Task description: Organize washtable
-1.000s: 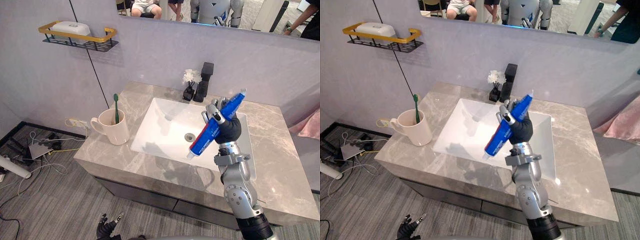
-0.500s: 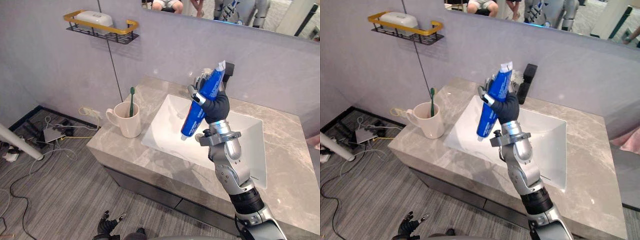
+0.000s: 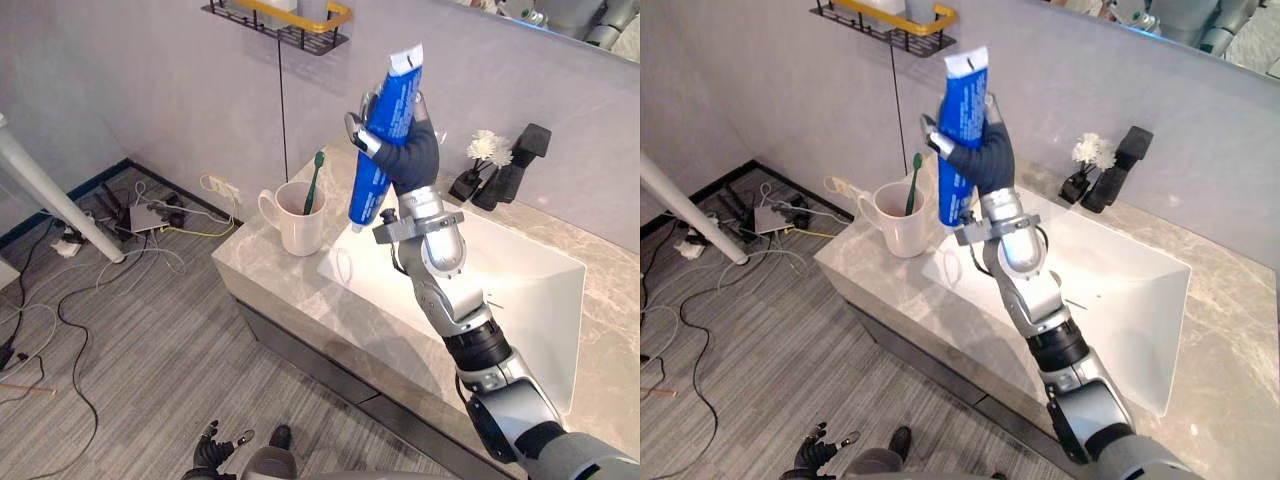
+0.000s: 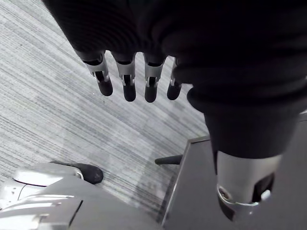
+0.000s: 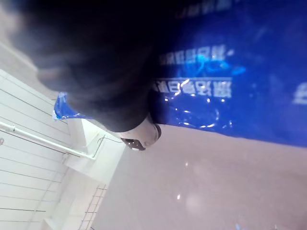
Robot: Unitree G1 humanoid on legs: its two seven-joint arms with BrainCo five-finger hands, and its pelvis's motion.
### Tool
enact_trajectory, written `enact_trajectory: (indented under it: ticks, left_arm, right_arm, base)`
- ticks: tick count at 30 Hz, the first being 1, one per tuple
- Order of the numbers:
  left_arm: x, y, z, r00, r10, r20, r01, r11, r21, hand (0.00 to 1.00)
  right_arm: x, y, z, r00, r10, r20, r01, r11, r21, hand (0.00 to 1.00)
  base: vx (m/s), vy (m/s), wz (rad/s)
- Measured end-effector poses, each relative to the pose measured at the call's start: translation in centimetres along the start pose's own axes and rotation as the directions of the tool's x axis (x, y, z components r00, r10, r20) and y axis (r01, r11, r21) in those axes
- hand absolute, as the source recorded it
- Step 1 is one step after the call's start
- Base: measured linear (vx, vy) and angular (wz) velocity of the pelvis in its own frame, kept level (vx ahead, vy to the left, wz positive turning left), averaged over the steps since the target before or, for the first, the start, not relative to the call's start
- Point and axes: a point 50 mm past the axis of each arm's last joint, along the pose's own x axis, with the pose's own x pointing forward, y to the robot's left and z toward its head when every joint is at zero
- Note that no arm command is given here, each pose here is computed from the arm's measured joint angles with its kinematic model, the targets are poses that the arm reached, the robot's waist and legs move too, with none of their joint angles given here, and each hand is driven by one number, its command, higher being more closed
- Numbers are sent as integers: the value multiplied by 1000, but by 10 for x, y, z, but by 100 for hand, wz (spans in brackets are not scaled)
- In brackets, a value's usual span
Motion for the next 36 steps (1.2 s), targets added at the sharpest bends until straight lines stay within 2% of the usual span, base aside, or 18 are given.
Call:
enact_trajectory:
  ticks: [10, 36]
  left_arm:
    - [4, 0, 10, 999, -19, 32, 18, 998, 52, 0]
    - [11, -3, 33, 994, -33, 101, 26, 997, 71, 0]
  right_arm:
    - [35, 4, 14, 998, 9, 63, -7, 999, -34, 100]
    - [63, -10, 9, 997, -75, 26, 77, 994, -76, 100]
  base:
    - [-17, -10, 12]
    - [-7, -2, 5]
